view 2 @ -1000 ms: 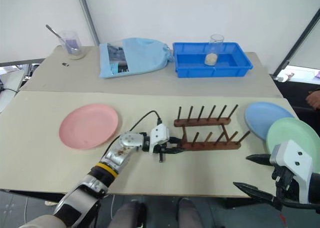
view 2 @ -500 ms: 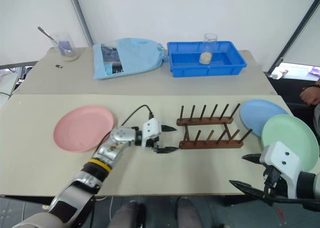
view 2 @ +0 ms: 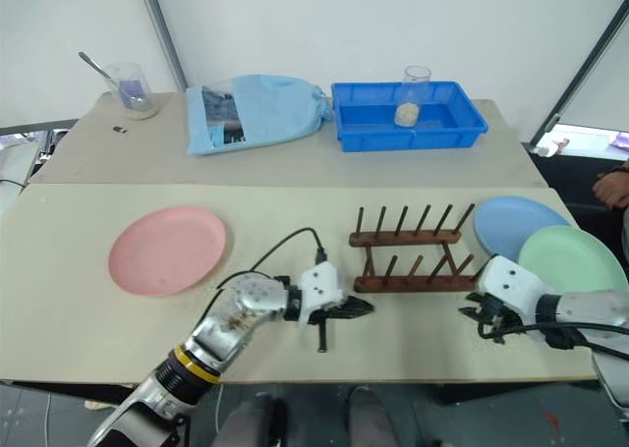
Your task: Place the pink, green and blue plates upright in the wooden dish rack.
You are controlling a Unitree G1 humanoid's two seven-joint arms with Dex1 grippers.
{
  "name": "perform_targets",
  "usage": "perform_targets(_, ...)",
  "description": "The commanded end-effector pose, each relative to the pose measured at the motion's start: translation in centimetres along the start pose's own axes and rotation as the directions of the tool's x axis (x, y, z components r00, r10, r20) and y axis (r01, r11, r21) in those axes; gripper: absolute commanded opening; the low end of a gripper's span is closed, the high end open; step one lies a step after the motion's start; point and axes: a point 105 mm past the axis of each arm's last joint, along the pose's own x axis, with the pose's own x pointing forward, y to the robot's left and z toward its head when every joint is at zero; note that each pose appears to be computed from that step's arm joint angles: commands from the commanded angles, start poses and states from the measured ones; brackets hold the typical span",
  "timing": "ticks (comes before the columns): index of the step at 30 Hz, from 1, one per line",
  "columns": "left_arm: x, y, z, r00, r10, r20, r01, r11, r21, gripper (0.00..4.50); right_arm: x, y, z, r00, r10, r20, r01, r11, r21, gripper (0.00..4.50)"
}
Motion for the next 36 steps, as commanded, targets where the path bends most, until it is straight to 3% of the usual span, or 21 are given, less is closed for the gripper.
perform_targets(1,0.8,1.7,-0.4,0.991,0.134,-0.025,-0.133,0.990,0.036,0.00,1.1,-1.0,0.5,0.999,-0.041,0.016,0.042,0.998,-0.051,0.02)
perform_targets(8,1.5,6.2,-0.6,0.938,0.346,-0.034,-0.343,0.937,0.067,0.00,3.0,-2.8,2.2,0.991,-0.105,0.083,0.111,0.991,-0.076,0.02)
perform_targets(14,1.6,8.1,-0.2,0.920,0.391,-0.020,-0.388,0.917,0.090,0.00,3.8,-5.1,3.3,0.981,-0.159,0.109,0.169,0.981,-0.090,0.02)
perform_targets(27,1.9,7.8,-0.3,0.931,0.364,-0.008,-0.362,0.927,0.099,0.00,4.5,-6.9,4.1,0.971,-0.198,0.138,0.214,0.970,-0.114,0.02)
perform_targets(32,-1.0,6.9,0.6,0.959,0.278,0.050,-0.281,0.956,0.082,0.00,1.6,-4.9,5.3,0.972,-0.133,0.192,0.155,0.982,-0.106,0.02)
perform_targets(33,-2.2,7.0,0.7,0.961,0.273,0.048,-0.277,0.957,0.086,0.26,0.7,-4.5,5.8,0.968,-0.128,0.216,0.151,0.984,-0.096,0.00)
perform_targets(36,-5.9,6.2,1.3,0.979,0.196,0.062,-0.202,0.973,0.110,1.30,-2.7,-2.4,6.7,0.964,-0.080,0.255,0.097,0.994,-0.056,0.90)
